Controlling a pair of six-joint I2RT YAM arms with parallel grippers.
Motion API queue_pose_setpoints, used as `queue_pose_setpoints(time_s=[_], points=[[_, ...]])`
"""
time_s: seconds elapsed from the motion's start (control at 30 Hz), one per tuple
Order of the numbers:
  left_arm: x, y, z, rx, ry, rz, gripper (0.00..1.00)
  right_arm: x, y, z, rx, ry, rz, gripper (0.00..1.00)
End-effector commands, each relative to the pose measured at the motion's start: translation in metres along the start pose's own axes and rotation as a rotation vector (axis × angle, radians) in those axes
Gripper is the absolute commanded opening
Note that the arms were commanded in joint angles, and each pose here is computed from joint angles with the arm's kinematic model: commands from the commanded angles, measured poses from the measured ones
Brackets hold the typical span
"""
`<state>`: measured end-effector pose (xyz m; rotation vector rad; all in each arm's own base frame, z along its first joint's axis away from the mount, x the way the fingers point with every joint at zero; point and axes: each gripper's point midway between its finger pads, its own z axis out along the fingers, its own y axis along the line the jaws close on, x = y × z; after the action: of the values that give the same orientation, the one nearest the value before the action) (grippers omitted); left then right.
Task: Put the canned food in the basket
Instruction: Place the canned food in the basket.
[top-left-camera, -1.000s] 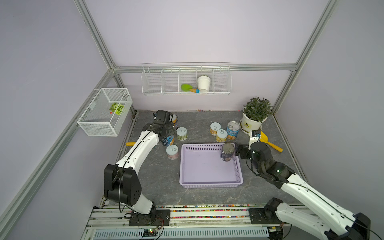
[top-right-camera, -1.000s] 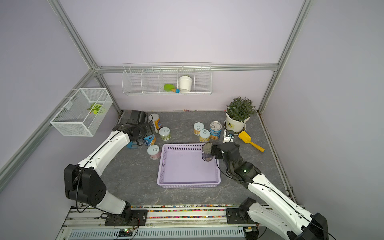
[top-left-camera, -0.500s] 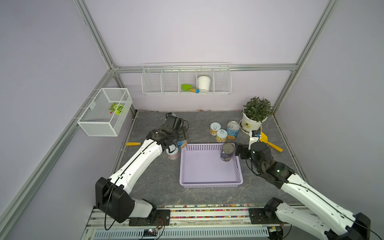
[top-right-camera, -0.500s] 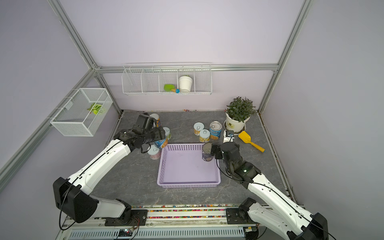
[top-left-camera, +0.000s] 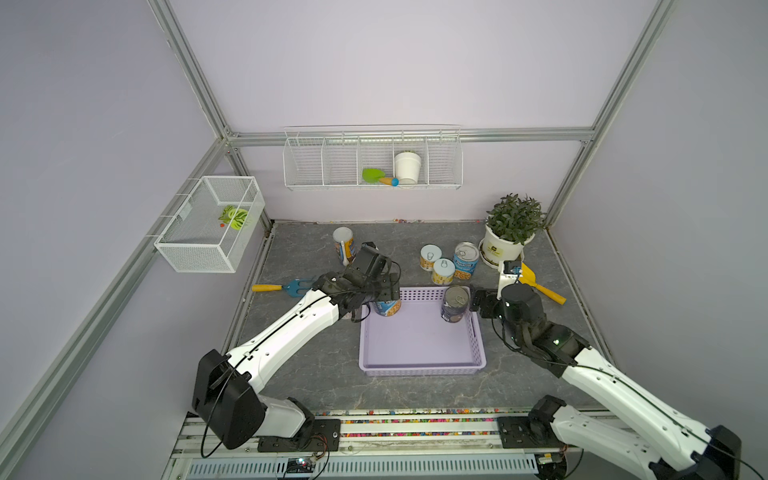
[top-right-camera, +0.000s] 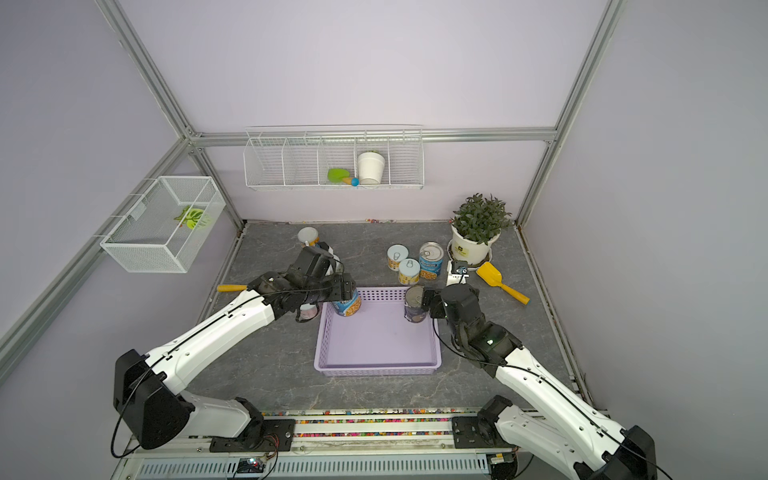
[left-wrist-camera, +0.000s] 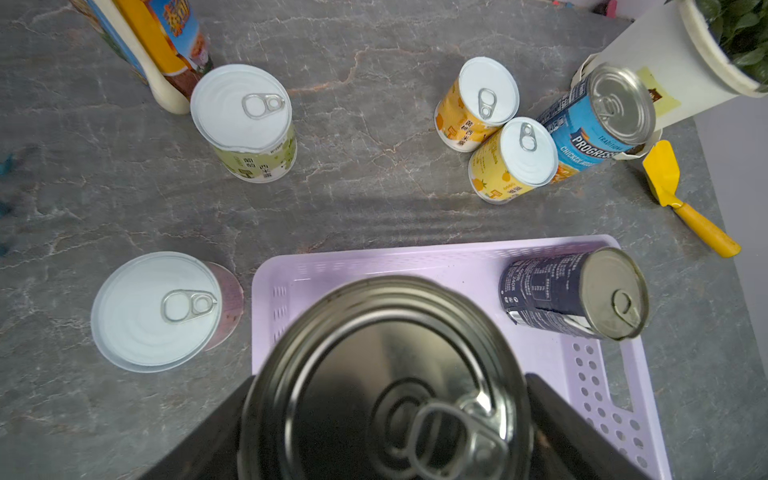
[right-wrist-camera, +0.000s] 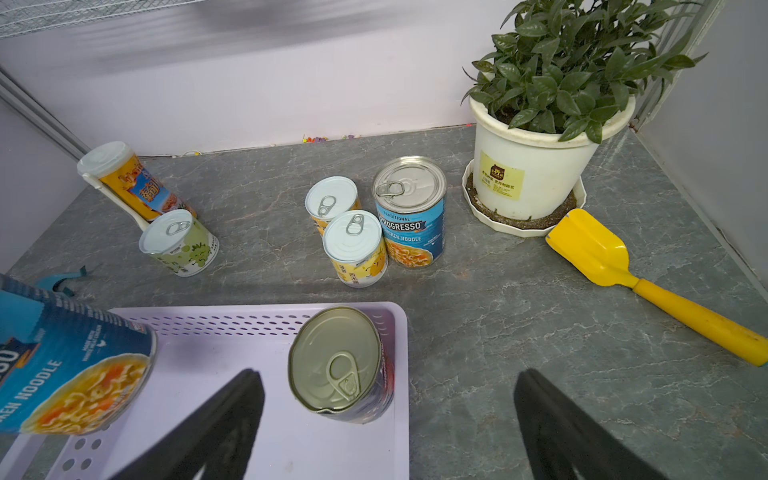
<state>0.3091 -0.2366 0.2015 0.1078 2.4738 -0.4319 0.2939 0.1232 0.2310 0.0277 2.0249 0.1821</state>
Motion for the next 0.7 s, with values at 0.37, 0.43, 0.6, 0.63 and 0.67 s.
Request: queue_pose_setpoints(time_s=[0.37, 0.43, 0.6, 0.63, 0.67], points=[[-0.031, -0.019, 0.026, 0.013, -0.089, -0.028, 0.71, -0.003, 0.0, 0.0, -0.007, -0.014, 0.005, 0.98], [-0.03, -0.015, 0.03, -0.012, -0.089, -0.033, 0.71, -0.003, 0.0, 0.0, -0.007, -0.013, 0.003, 0.98], [-0.024, -0.003, 0.036, -0.057, -0.098, -0.034, 0.71, -0.002, 0.001, 0.001, -0.008, -0.011, 0.004, 0.98], [-0.024, -0.001, 0.037, -0.063, -0.102, -0.039, 0.71, -0.001, 0.001, 0.002, -0.008, -0.01, 0.003, 0.98], [-0.023, 0.002, 0.038, -0.082, -0.105, -0.053, 0.71, -0.001, 0.002, 0.002, -0.008, -0.007, 0.0, 0.98]])
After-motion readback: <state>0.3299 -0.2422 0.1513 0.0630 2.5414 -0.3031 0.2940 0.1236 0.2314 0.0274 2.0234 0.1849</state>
